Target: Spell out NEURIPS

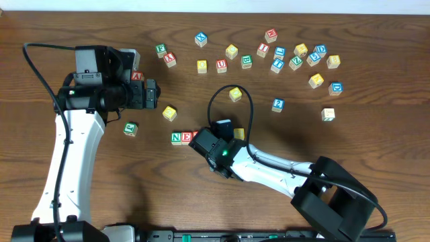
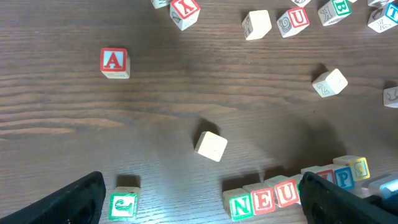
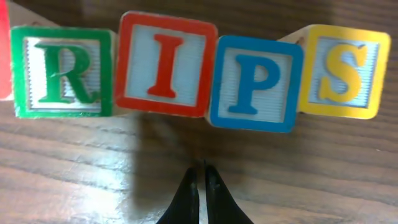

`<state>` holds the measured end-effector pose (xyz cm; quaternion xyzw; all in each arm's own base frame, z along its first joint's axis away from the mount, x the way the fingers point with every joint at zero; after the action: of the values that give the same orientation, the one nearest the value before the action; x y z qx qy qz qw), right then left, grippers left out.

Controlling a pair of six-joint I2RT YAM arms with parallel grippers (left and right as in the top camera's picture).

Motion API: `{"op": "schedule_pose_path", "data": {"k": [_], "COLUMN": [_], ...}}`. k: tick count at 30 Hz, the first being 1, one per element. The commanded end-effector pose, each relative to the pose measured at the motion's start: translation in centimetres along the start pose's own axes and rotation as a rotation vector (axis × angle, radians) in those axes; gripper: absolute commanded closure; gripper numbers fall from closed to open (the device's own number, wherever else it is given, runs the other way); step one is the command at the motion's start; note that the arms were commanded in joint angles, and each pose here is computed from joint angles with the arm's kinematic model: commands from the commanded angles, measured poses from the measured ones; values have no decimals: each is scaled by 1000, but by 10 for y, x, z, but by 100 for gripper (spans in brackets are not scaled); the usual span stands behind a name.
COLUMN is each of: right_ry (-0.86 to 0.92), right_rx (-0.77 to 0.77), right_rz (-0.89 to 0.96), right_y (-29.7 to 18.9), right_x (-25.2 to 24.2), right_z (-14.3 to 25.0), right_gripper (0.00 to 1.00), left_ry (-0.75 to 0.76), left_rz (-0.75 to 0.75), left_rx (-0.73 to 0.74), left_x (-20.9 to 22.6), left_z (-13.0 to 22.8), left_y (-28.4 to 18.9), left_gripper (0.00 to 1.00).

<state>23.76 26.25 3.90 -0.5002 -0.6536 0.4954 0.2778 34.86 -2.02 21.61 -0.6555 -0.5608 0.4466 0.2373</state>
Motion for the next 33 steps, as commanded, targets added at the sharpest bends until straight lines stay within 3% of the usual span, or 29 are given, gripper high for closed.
{"op": "schedule_pose_path", "data": {"k": [1, 33], "right_ry": [60, 78], "right_rx": [-19, -56], "right_rz": [44, 87], "right_y": [3, 3], "right_x": [-10, -19], "right_z": [-7, -15], "right_gripper": [99, 99], "left_ry": [25, 25], "left_rz": [17, 17], "left_rx": [-19, -19], "left_x": [-4, -4], "left_z": [-7, -7], "left_y": [-5, -5], "left_gripper": [2, 2]}}
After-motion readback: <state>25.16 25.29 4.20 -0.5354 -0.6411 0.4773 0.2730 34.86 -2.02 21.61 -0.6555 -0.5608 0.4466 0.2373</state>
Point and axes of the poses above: each gripper's point midway between its finger pads, its own y axis out along the fingers, its own x axis along the line the jaws close on, z = x × y, the point moved 4 cm from there along -y, back along the fingers, and after that the axes turned 13 degrees about -y, right-handed, at the moved point
